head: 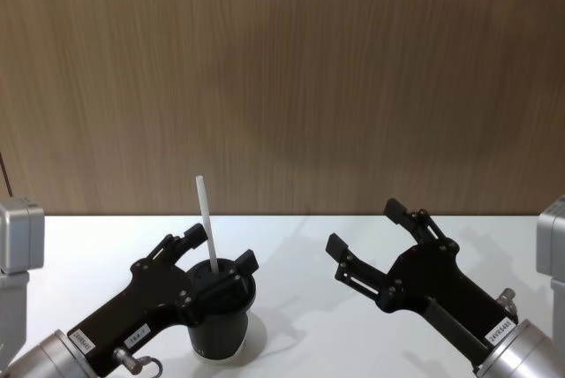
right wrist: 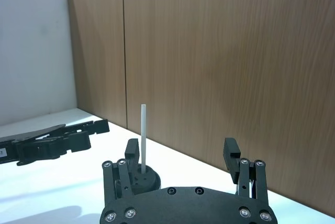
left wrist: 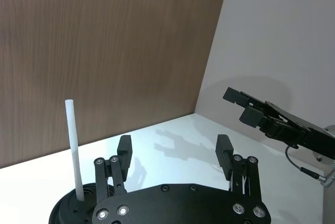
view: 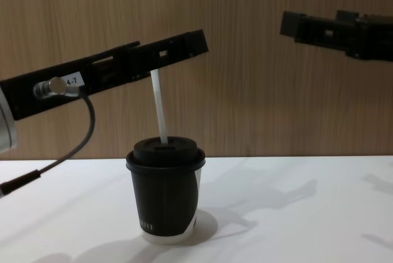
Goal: Pick up the straw with one hand, pass it to the other hand, and insert it into the cup.
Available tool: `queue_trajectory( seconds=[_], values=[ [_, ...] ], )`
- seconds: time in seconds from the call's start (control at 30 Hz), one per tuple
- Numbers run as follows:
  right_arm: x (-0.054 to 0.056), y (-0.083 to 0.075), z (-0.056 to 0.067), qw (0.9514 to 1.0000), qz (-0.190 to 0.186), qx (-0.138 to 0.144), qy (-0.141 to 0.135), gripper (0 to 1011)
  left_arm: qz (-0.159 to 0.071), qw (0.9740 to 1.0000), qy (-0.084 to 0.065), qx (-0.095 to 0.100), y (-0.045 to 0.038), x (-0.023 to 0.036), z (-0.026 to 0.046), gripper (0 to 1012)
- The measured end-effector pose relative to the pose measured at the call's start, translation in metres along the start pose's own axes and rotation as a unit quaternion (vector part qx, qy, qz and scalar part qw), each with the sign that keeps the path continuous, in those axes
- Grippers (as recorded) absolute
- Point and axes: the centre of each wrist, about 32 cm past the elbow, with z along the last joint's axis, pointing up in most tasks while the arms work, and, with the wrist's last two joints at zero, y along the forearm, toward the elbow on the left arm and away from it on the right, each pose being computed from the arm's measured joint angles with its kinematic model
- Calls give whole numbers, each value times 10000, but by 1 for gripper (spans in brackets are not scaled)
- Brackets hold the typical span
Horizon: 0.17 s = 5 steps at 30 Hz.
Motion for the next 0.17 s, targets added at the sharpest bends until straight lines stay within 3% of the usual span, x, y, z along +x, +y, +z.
queue_trajectory(
  seconds=[0.17],
  values=[
    [2,-9,3,10000,-1,-5,-3,1001,4,10000,-2,-13,2,-11,-8,1003]
  ],
)
